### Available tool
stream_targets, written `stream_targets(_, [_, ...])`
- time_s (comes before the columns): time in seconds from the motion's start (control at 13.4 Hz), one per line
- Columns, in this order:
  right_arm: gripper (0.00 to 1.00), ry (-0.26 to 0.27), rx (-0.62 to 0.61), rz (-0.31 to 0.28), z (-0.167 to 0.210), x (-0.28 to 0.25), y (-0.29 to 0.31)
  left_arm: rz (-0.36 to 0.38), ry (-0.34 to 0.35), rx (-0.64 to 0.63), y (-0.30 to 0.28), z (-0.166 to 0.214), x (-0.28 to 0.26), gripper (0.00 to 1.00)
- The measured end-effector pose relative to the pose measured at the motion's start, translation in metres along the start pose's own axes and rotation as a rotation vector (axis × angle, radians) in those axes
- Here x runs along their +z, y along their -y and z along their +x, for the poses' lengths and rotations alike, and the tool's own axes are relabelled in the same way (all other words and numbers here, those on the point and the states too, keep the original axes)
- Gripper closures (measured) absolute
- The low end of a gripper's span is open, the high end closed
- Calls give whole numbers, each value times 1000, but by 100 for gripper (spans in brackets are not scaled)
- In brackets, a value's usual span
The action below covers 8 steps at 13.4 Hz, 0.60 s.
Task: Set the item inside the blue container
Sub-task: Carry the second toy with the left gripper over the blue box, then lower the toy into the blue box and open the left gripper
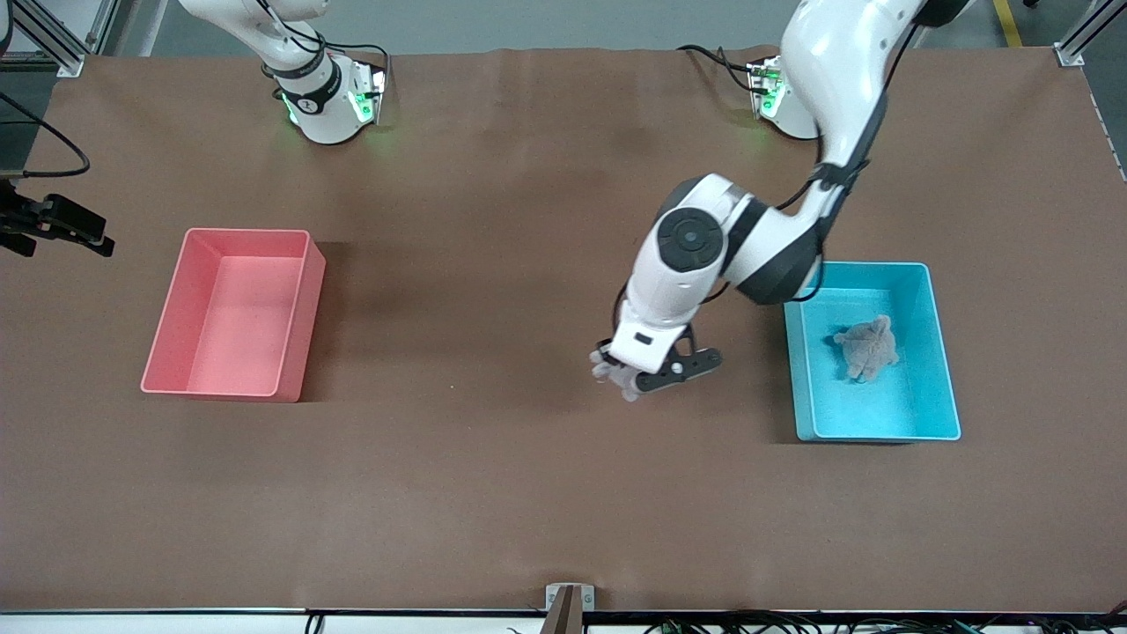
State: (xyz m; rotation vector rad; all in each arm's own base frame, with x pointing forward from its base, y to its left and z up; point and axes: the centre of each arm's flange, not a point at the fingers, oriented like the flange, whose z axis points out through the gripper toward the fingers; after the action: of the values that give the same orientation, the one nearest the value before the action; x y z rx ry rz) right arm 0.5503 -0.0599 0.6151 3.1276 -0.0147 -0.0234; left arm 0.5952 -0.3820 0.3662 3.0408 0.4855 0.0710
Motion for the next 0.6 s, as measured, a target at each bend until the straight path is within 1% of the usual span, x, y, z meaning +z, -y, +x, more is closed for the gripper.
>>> stream_targets(0.22, [0, 8, 5, 2, -7, -5, -3, 81, 36, 72, 85, 31, -25, 70])
stream_targets(0.6, [0, 14, 1, 4, -10, -3, -3, 128, 98, 215, 236, 83, -27, 70])
